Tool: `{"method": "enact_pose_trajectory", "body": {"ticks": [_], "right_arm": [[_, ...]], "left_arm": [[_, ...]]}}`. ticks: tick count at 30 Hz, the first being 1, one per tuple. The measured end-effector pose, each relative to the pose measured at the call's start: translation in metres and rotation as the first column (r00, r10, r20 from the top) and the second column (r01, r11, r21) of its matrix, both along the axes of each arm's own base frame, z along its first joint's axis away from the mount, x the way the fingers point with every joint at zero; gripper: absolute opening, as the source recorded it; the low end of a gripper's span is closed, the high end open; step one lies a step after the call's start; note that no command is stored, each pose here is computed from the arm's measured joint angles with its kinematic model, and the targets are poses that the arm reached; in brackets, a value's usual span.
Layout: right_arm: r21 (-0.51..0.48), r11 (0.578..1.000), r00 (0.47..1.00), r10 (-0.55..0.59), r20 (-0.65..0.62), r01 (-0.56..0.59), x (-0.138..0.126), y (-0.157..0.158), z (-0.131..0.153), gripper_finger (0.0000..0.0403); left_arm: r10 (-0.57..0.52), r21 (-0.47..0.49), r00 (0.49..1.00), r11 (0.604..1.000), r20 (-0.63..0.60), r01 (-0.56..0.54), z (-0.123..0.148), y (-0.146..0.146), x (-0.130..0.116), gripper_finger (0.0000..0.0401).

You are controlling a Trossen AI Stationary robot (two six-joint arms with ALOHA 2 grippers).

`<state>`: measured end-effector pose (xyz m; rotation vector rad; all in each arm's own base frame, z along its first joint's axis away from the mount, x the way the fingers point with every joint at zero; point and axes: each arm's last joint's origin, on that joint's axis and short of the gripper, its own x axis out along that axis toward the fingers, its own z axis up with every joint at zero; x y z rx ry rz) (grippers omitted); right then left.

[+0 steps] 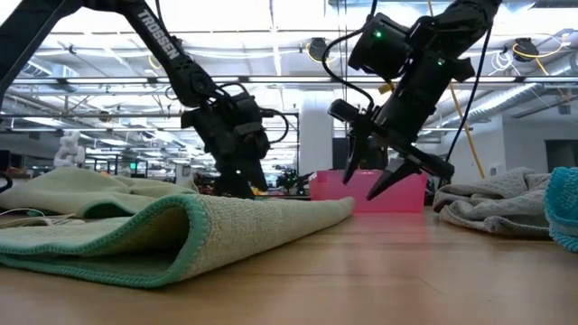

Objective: Fold microfiber towels
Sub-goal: Fold the right light green microfiber cloth

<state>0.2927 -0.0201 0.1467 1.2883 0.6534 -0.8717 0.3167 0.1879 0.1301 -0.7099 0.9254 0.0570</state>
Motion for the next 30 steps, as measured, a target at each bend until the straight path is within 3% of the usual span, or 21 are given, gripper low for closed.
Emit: {"method": "enact_pose_trajectory", "body": {"ticks": [4, 12, 23, 30], "right_arm": [[0.015, 1.0, 1.0, -0.014, -0.013, 0.014, -0.004, 0.002, -0.004, 0.0183], [0.038, 0.999, 0.999, 0.039, -0.015, -0.038, -0.003, 0.007, -0.005, 0.0183], [0.031, 0.996, 0.996, 0.084, -0.017, -0.084, -0.004, 0.007, -0.003, 0.0183], [0.047, 0.993, 0.993, 0.107, -0.038, -0.105, -0.007, 0.009, -0.002, 0.0183]], "left_arm": [[0.044, 0.047, 0.999, 0.998, -0.027, -0.043, -0.003, -0.005, 0.007, 0.0229], [0.071, 0.03, 0.997, 0.997, -0.029, -0.07, -0.005, -0.009, 0.011, 0.018], [-0.029, 0.075, 0.999, 0.997, -0.021, 0.03, -0.006, -0.02, 0.016, 0.0017], [-0.088, 0.111, 0.996, 0.99, -0.03, 0.09, -0.005, -0.027, 0.018, 0.0006]]}}
